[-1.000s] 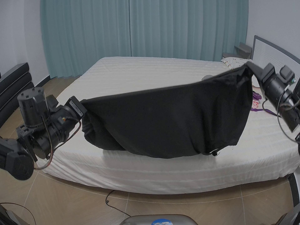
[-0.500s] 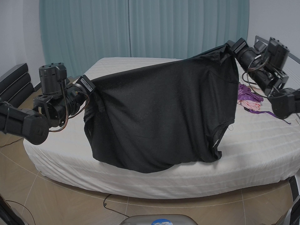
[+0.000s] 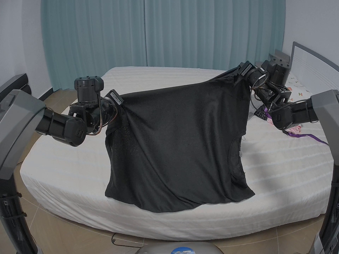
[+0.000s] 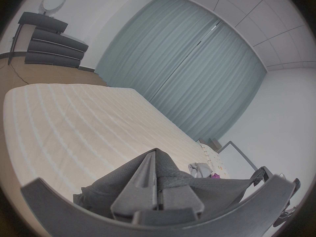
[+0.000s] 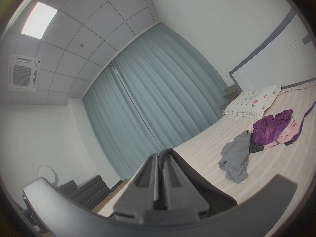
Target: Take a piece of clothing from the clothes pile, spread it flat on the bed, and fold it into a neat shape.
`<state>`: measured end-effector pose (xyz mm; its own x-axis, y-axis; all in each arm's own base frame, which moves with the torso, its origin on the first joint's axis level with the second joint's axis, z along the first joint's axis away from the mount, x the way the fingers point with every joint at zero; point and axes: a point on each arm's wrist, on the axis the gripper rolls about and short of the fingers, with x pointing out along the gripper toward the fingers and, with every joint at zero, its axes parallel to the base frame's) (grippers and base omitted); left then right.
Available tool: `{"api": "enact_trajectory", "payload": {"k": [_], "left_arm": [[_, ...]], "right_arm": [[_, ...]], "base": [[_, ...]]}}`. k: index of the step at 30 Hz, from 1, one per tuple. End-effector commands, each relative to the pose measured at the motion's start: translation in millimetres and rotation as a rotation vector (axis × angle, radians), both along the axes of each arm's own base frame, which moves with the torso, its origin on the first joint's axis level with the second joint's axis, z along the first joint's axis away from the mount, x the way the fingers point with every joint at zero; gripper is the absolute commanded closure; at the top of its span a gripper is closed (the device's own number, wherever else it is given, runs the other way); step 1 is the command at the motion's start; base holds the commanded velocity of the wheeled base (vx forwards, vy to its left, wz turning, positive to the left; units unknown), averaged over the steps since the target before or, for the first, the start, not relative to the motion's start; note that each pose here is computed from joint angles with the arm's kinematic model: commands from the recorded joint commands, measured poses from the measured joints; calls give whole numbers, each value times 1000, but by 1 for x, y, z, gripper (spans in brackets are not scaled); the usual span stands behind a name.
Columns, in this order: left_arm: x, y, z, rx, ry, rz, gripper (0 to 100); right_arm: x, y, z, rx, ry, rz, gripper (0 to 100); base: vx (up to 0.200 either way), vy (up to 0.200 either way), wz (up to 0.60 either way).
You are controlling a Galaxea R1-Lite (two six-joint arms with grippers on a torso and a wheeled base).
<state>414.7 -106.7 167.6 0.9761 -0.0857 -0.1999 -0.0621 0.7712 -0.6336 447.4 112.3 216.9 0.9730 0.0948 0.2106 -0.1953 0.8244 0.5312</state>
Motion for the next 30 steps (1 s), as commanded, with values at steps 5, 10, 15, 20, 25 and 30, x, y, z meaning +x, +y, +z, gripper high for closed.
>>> {"api": "enact_trajectory", "payload": {"k": [5,10,15,20,25,30], "left_arm": [[51,-7,-69,24,102,15,100],[66,-14,-102,36,138,8,100],[74,-20,-125,41,161,3,100],[83,-24,-145,44,175,3,100],[91,-25,-166,40,190,27,0],[96,-21,-175,68,184,112,0]], "right_arm": [[47,9,-82,-60,118,-13,100],[59,16,-124,-80,190,-7,100],[67,16,-159,-92,245,-13,100],[73,16,-188,-98,288,-16,0],[73,17,-237,-120,377,-17,0],[72,8,-253,-141,473,-82,0]], "base": [[200,0,0],[0,0,0],[0,0,0],[0,0,0],[0,0,0],[0,0,0]]}}
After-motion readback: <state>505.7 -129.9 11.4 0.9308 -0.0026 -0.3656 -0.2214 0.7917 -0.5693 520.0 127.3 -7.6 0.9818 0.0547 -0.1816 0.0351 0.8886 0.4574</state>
